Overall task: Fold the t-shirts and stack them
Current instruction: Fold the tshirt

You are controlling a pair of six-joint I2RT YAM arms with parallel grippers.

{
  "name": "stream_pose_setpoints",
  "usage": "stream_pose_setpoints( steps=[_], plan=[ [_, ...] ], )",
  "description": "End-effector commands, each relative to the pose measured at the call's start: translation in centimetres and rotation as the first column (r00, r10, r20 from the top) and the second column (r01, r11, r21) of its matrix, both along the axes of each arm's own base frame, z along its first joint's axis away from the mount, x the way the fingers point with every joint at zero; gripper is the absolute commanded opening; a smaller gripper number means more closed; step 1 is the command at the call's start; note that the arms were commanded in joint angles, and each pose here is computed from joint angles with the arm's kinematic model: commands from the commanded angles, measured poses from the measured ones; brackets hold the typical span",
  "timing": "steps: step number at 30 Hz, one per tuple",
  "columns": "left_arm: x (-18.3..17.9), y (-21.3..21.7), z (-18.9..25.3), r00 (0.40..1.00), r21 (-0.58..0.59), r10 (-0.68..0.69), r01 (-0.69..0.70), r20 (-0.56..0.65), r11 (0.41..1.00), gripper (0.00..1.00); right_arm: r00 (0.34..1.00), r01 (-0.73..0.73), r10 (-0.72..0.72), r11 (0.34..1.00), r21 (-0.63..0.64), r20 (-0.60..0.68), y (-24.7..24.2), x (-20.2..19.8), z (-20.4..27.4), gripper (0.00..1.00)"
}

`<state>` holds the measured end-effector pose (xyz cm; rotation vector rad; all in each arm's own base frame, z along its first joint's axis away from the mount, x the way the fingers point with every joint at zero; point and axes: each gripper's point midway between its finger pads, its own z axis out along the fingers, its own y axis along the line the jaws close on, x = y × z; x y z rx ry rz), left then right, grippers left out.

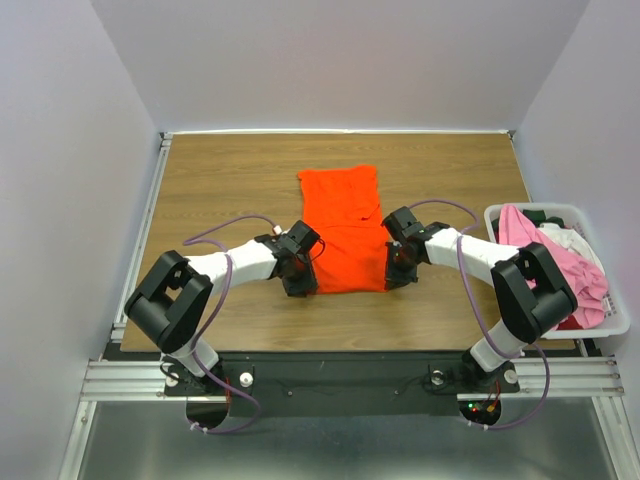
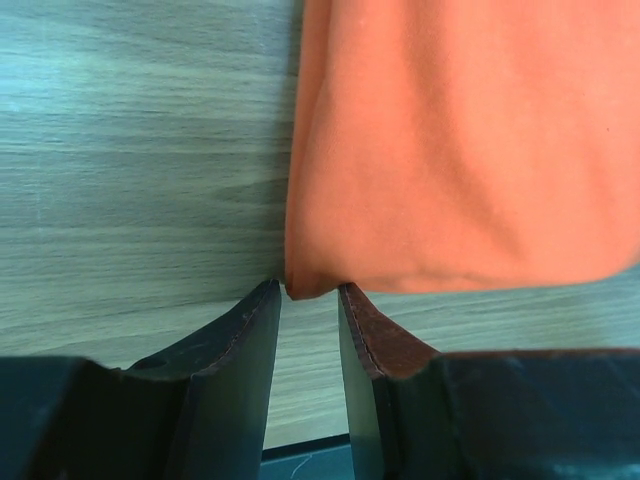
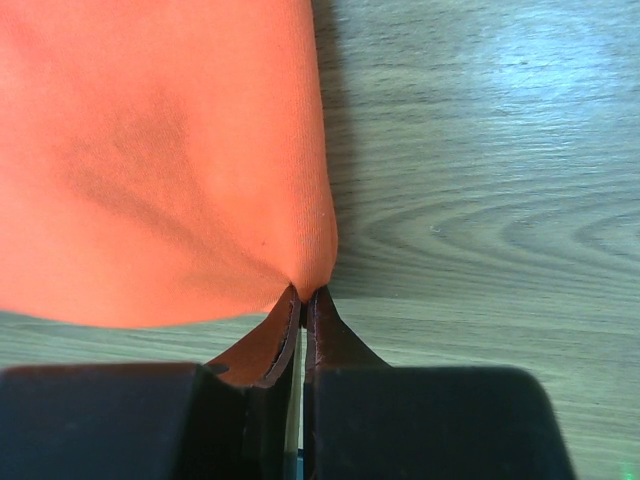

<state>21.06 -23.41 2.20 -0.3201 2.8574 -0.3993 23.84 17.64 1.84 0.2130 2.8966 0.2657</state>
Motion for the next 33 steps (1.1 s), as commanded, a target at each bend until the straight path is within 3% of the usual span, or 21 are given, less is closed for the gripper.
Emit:
stream_pose_setpoints(
  steps=[1,11,18,24,32,33],
  plan=[
    [1.3,0.5,1.3,0.998,0.046,0.028,-0.031,0.054,0.998,0.42,0.999,-0.018,0.017,1.000,-0.020,-0.030,-0.5,-1.1,-1.0,0.01],
    [1.3,-0.1,0.5,1.000,0.050,-0.005,0.004,0.027,0.999,0.45,0.999,-0.026,0.025,1.000,-0.015,-0.034,-0.4,-1.1,-1.1,0.01],
    [-1.3,-0.2,-0.8,0.997,0.046,-0.049,0.052,-0.062,0.998,0.44,0.999,-0.023,0.023,1.000,-0.010,-0.033,-0.4,-1.2,-0.9,0.01],
    [-2.6,1.4,-2.3,0.990,0.132,-0.071,0.086,-0.118,0.987,0.31,0.999,-0.027,0.027,1.000,-0.008,-0.033,-0.3,-1.1,-1.0,0.01],
    [-1.4,1.8,-2.2,0.995,0.175,-0.069,0.082,-0.076,0.981,0.20,0.999,-0.034,0.034,0.999,-0.015,-0.014,-0.3,-0.6,-0.6,0.01],
    [-1.0,1.8,-2.0,0.995,0.186,-0.075,0.085,-0.062,0.979,0.12,0.999,-0.040,0.040,0.999,-0.016,-0.007,-0.3,-0.5,-0.4,0.01]
  ],
)
